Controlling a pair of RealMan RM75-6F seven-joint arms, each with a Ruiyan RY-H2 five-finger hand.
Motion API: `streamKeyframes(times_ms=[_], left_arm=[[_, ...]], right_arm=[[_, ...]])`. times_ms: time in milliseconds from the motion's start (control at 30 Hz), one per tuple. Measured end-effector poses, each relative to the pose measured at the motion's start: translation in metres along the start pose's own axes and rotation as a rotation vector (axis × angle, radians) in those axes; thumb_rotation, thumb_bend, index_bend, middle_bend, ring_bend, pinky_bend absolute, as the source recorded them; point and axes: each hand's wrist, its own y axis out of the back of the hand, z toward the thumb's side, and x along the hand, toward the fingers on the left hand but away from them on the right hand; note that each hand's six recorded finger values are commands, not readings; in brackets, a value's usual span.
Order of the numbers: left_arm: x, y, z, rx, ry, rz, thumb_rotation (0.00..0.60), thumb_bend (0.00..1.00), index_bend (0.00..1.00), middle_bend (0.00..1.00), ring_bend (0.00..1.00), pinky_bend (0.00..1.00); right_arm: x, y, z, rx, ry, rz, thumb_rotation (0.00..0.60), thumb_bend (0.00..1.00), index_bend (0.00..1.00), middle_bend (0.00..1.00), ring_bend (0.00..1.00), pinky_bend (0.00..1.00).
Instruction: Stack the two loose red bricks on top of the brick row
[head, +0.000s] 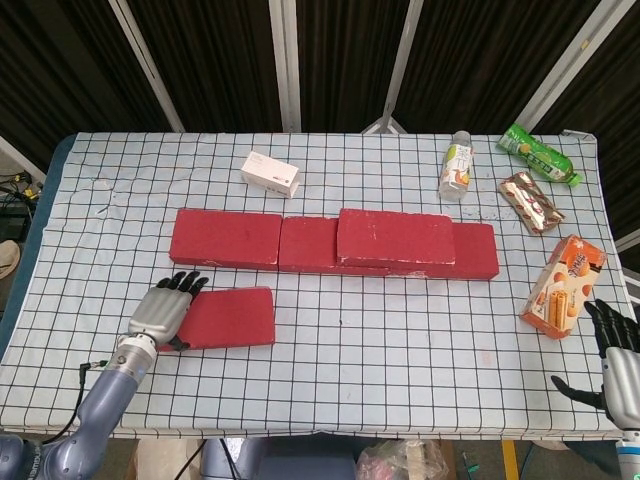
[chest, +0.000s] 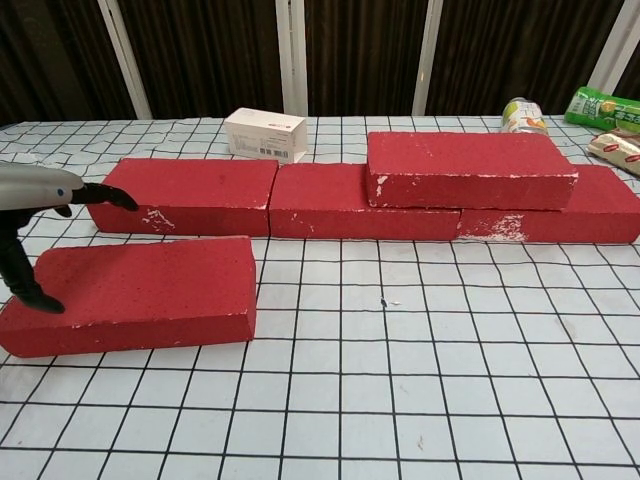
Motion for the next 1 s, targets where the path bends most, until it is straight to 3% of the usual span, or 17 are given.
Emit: streamKeyframes(times_ms=[1000], left_arm=[[0.013,-0.012,0.016,0.038,-0.005,-0.020,0.600,0.00,0.00,0.00,0.00,0.13]], right_arm=[[-0.001,0.001,-0.008,0.001,-0.038,0.005,0.600,0.15,0.00,0.01,0.00,0.00]])
